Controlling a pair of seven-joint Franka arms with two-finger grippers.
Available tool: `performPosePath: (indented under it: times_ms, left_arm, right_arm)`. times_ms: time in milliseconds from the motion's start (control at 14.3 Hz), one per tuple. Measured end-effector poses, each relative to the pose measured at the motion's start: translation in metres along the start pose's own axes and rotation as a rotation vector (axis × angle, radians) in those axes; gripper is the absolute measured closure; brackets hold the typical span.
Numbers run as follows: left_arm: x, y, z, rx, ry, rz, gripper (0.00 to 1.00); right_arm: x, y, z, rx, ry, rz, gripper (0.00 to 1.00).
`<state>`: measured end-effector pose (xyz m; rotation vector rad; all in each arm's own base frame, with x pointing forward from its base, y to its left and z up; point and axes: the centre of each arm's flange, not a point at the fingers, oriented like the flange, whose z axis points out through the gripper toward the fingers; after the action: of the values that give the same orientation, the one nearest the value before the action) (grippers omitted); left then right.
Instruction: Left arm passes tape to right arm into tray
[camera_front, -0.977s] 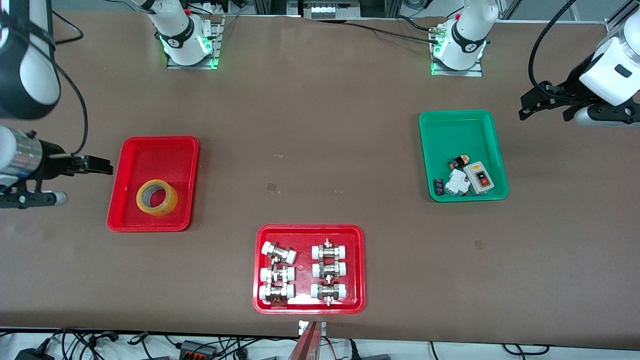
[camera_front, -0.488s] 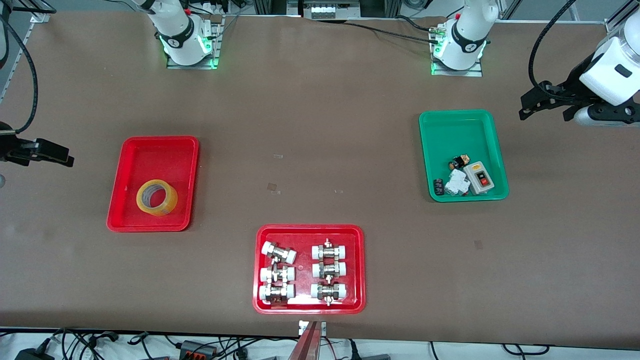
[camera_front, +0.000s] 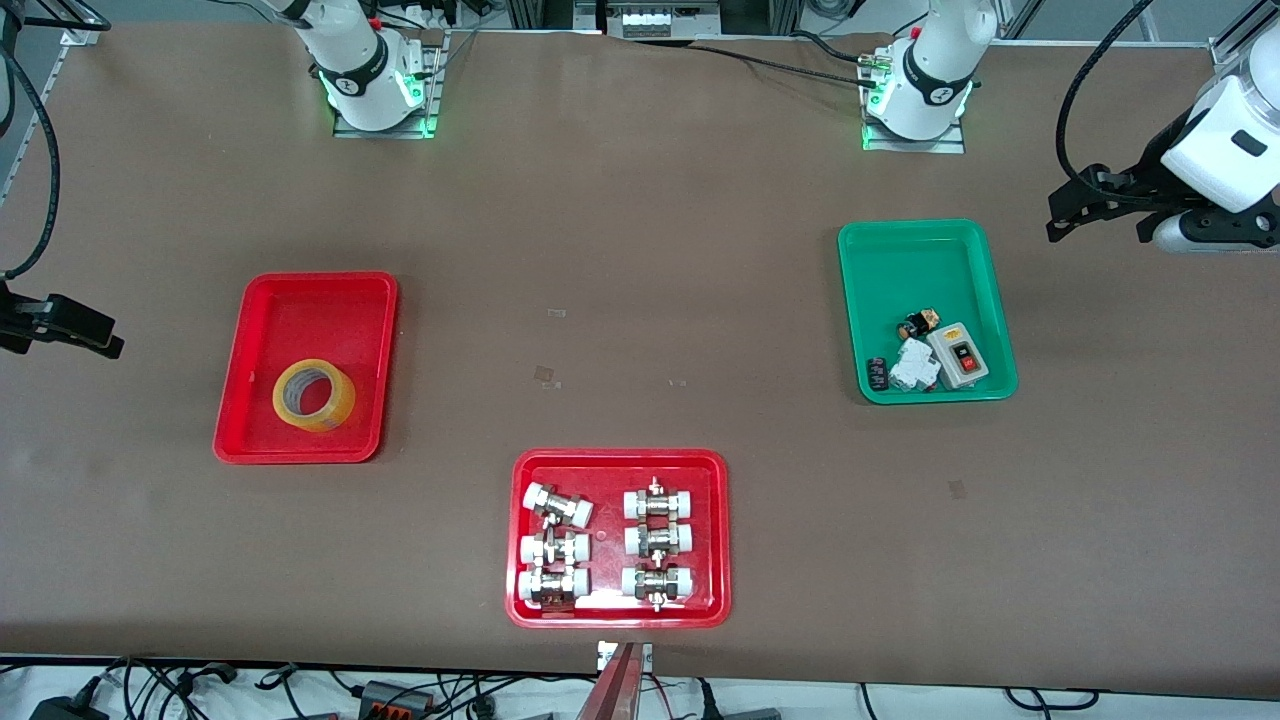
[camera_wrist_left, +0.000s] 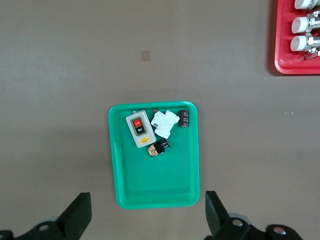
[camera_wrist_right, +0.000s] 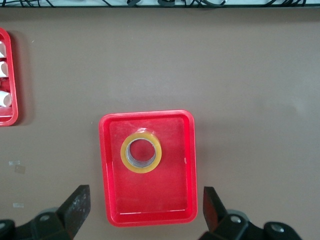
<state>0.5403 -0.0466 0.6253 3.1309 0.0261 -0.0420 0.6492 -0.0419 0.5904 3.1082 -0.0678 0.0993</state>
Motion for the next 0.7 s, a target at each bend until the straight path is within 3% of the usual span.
performPosePath:
  times_ms: [349, 698]
  left_arm:
    - [0.0, -0.001, 0.0, 0.0, 0.0, -0.003, 0.0]
    - [0.0, -0.001, 0.0, 0.0, 0.0, -0.003, 0.0]
  right_arm:
    - [-0.027, 0.002, 0.012, 0.005, 0.007, 0.001, 0.0]
    - [-0.074, 0.002, 0.024, 0.014, -0.034, -0.002, 0.0]
